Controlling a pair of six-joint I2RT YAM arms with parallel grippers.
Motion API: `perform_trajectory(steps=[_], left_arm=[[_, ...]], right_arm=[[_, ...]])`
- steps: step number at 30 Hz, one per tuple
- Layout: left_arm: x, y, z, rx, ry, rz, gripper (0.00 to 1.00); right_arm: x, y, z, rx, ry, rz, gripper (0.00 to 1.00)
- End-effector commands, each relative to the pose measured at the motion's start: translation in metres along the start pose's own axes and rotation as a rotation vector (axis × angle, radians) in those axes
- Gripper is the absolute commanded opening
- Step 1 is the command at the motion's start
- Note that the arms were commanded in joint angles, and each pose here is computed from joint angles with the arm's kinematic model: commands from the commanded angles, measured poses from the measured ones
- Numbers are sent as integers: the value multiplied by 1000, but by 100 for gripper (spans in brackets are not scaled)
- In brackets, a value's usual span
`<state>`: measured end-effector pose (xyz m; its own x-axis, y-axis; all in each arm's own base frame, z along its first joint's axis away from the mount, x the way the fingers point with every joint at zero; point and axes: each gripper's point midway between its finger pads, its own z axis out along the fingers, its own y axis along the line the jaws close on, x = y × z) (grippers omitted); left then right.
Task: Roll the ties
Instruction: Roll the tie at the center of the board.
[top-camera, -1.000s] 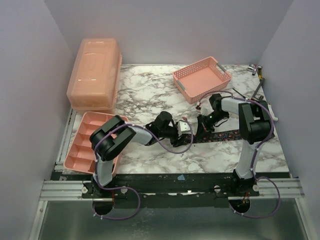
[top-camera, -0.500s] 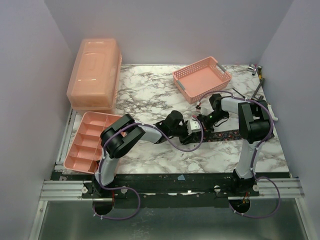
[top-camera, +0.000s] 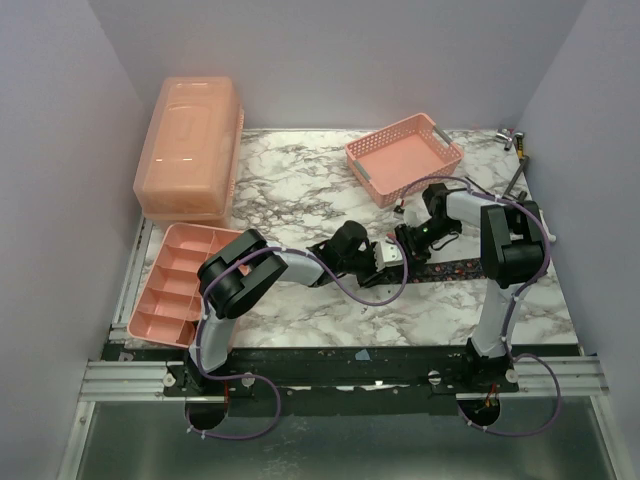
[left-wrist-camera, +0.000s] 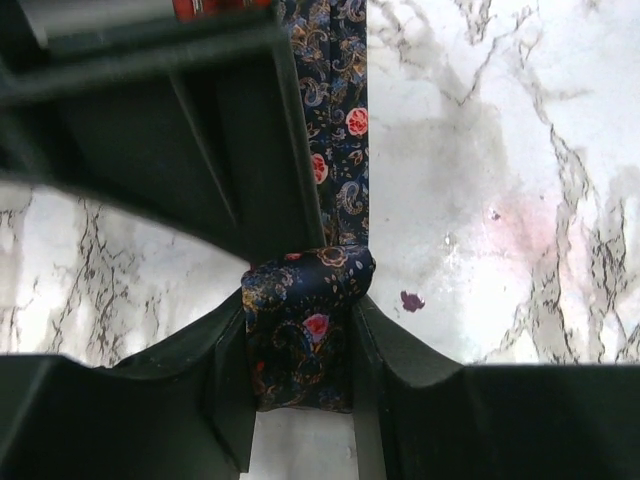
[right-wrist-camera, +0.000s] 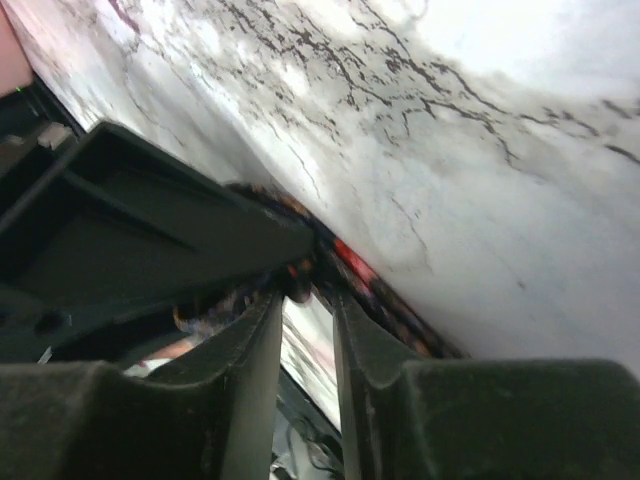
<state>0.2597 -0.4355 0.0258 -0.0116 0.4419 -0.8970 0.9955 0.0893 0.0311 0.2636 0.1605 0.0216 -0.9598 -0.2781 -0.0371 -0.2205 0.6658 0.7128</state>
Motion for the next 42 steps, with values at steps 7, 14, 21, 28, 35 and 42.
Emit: perform_trajectory(steps=[7, 14, 21, 28, 35, 42], left_arm=[[84, -32, -28, 106, 300, -167, 23], [79, -33, -25, 121, 292, -178, 26], [78, -36, -26, 141, 288, -165, 27], [78, -27, -28, 124, 272, -163, 36], [48, -9, -31, 91, 171, -99, 56], [23, -3, -25, 72, 75, -74, 76]], right_arm=[[-9, 37, -53, -64, -86, -104, 55], [-10, 39, -27, -74, -66, -110, 52], [-21, 21, -7, -43, -58, -127, 35], [-12, -3, 0, 36, -12, -132, 1], [-5, -21, 8, 91, 4, -112, 1], [-6, -29, 12, 122, -8, -118, 1]])
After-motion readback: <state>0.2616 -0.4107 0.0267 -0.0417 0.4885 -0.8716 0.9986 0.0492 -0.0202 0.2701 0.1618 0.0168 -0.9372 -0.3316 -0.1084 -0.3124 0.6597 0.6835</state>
